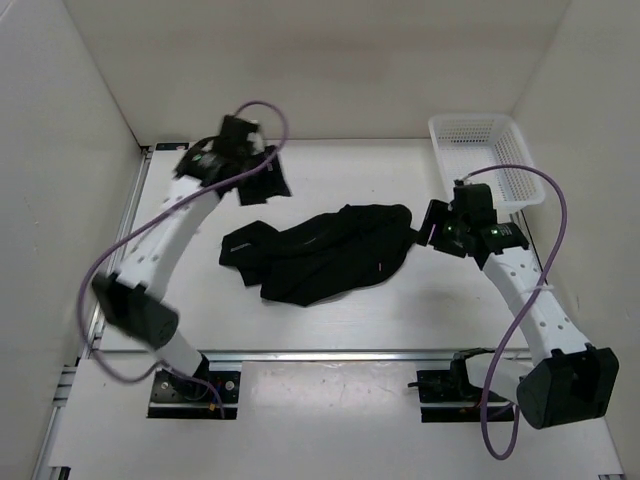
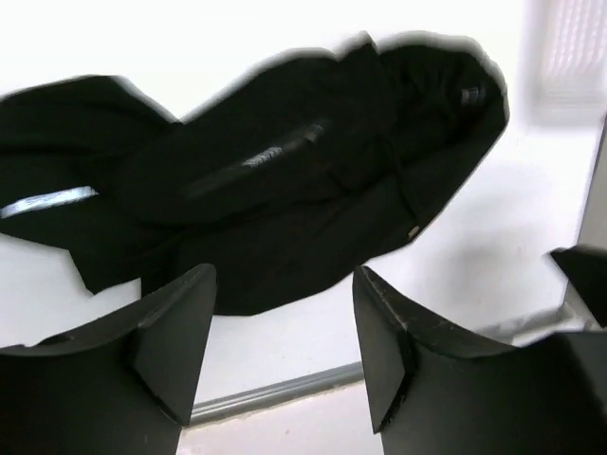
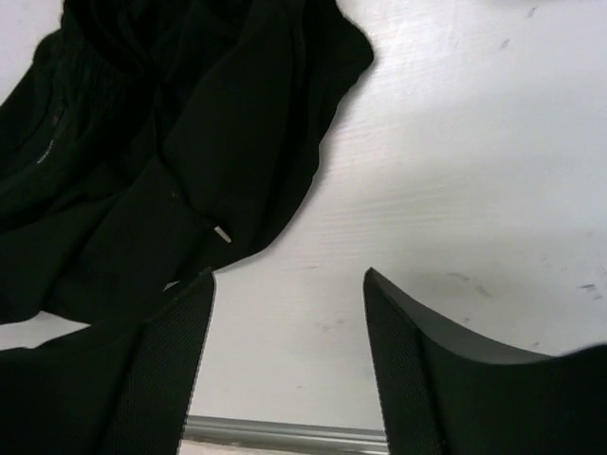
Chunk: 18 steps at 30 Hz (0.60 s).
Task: Fold and stack the shorts
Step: Flatten the shorts out
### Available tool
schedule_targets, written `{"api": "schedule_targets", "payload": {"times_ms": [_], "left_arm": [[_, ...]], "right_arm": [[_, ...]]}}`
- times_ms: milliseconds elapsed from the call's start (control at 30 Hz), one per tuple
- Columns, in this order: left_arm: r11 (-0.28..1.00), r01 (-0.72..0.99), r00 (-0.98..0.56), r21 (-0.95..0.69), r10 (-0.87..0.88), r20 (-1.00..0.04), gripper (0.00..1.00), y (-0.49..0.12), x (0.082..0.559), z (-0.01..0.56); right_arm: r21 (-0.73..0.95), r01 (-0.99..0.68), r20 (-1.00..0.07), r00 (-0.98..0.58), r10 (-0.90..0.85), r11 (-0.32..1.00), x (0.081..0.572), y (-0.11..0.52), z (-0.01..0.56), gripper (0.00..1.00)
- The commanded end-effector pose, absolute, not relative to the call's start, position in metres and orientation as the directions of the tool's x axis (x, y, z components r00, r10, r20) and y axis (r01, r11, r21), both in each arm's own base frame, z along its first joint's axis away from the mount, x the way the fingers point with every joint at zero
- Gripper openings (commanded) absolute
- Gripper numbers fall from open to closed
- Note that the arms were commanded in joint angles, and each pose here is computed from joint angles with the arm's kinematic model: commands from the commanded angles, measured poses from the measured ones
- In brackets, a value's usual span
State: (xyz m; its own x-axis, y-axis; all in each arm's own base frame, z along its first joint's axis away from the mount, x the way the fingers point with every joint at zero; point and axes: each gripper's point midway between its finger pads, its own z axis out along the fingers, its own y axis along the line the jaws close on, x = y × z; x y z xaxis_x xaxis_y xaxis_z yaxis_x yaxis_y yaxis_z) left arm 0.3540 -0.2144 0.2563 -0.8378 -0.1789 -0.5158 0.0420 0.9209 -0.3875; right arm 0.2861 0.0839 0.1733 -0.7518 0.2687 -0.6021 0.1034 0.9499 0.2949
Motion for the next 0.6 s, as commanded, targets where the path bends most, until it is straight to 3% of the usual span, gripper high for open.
{"api": "schedule_targets", "payload": {"times_ms": [0, 33, 67, 100, 200, 500, 533, 567], "left_arm": [[0.925, -0.053, -0.857, -0.377, -0.236, -0.459, 0.69, -0.188, 0.304, 0.232], [0.918, -0.061, -0.852, -0.391, -0.252, -0.459, 0.69, -0.183, 0.292, 0.23], [0.912, -0.073, -0.867, -0.403, -0.257, -0.426, 0.74, -0.183, 0.282, 0.216], [0.904, -0.103, -0.889, -0.415, -0.271, -0.369, 0.86, -0.183, 0.268, 0.189], [0.894, -0.136, -0.925, -0.427, -0.269, -0.269, 1.0, -0.196, 0.245, 0.147], [0.945, -0.139, -0.967, -0.297, -0.194, -0.164, 1.0, -0.203, 0.247, 0.065], [0.954, -0.138, -0.972, -0.268, -0.183, -0.149, 0.97, -0.202, 0.249, 0.054], [0.955, -0.13, -0.973, -0.265, -0.174, -0.15, 0.88, -0.204, 0.253, 0.051]], "right_arm": [[0.328, 0.068, -0.529, -0.813, 0.243, 0.942, 0.279, 0.097, 0.151, 0.74], [0.331, 0.068, -0.51, -0.826, 0.239, 0.941, 0.279, 0.099, 0.146, 0.79], [0.327, 0.077, -0.472, -0.85, 0.233, 0.942, 0.28, 0.101, 0.134, 0.81], [0.337, 0.083, -0.455, -0.858, 0.239, 0.938, 0.282, 0.104, 0.129, 0.81], [0.374, 0.068, -0.403, -0.886, 0.229, 0.925, 0.291, 0.117, 0.114, 0.82], [0.418, 0.117, -0.35, -0.895, 0.278, 0.901, 0.355, 0.14, 0.084, 0.83], [0.427, 0.117, -0.36, -0.887, 0.288, 0.897, 0.367, 0.143, 0.087, 0.79], [0.417, 0.121, -0.333, -0.902, 0.276, 0.901, 0.37, 0.148, 0.074, 0.77]]}}
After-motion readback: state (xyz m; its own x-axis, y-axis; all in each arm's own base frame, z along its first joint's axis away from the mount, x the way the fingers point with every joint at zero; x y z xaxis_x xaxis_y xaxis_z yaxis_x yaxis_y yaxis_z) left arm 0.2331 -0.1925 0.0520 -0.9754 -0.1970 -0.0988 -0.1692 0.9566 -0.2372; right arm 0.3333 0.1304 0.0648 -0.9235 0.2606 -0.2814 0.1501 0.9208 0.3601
